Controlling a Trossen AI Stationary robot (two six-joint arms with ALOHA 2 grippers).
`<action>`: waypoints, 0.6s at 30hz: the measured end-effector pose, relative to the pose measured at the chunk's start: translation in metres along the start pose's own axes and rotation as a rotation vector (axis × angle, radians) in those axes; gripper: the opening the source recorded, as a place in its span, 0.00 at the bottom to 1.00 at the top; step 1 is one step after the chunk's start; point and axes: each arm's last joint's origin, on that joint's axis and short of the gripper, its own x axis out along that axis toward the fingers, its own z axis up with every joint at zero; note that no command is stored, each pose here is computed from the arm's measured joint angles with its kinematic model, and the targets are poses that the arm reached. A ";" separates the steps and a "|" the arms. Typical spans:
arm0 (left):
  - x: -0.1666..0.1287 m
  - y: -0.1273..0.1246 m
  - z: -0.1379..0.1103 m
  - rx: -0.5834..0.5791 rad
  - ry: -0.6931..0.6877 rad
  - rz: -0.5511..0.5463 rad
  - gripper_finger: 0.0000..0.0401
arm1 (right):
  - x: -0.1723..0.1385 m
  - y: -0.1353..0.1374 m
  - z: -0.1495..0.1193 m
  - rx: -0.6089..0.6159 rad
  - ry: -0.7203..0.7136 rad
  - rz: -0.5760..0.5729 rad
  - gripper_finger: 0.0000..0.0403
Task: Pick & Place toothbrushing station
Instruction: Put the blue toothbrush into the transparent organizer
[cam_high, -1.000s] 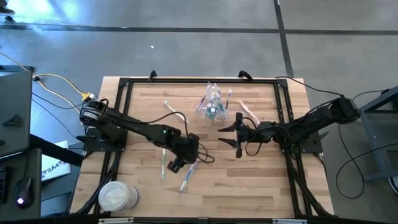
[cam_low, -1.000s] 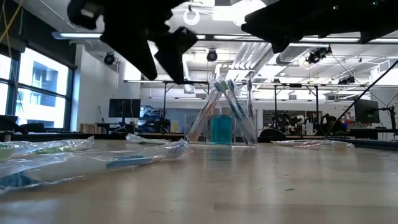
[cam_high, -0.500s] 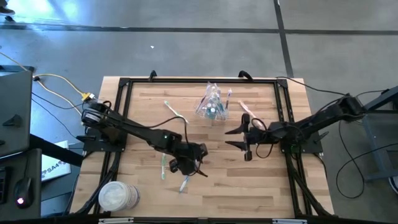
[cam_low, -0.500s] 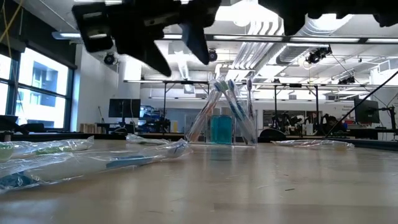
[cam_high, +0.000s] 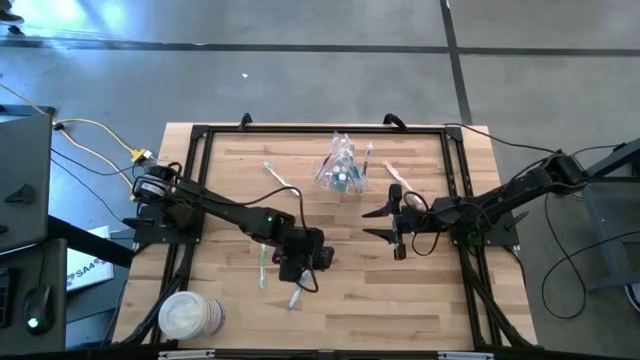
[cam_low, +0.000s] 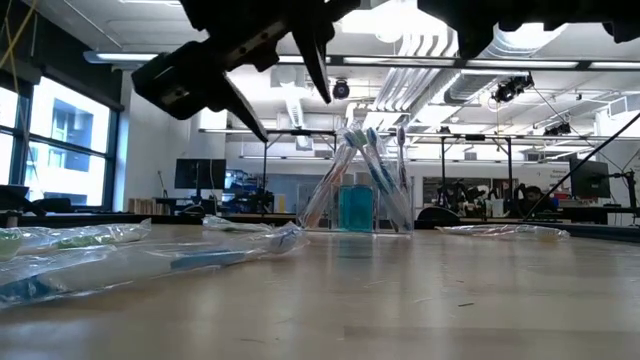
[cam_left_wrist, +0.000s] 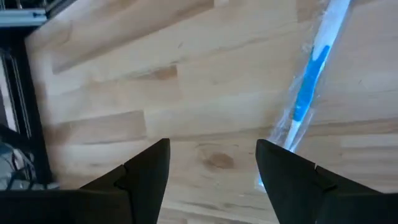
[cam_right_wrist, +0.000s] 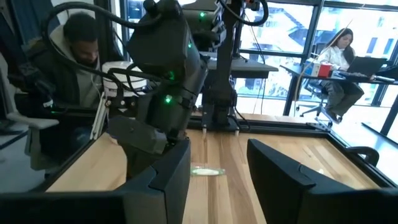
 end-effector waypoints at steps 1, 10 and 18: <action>0.001 -0.001 -0.003 -0.015 0.007 -0.007 0.59 | 0.000 0.000 0.000 0.000 0.000 0.000 0.38; -0.015 0.016 -0.039 -0.031 0.346 0.012 0.59 | 0.000 0.000 -0.001 0.004 0.011 0.001 0.38; -0.047 0.024 -0.048 -0.116 0.234 -0.158 0.59 | 0.000 0.000 -0.004 -0.003 0.040 0.003 0.38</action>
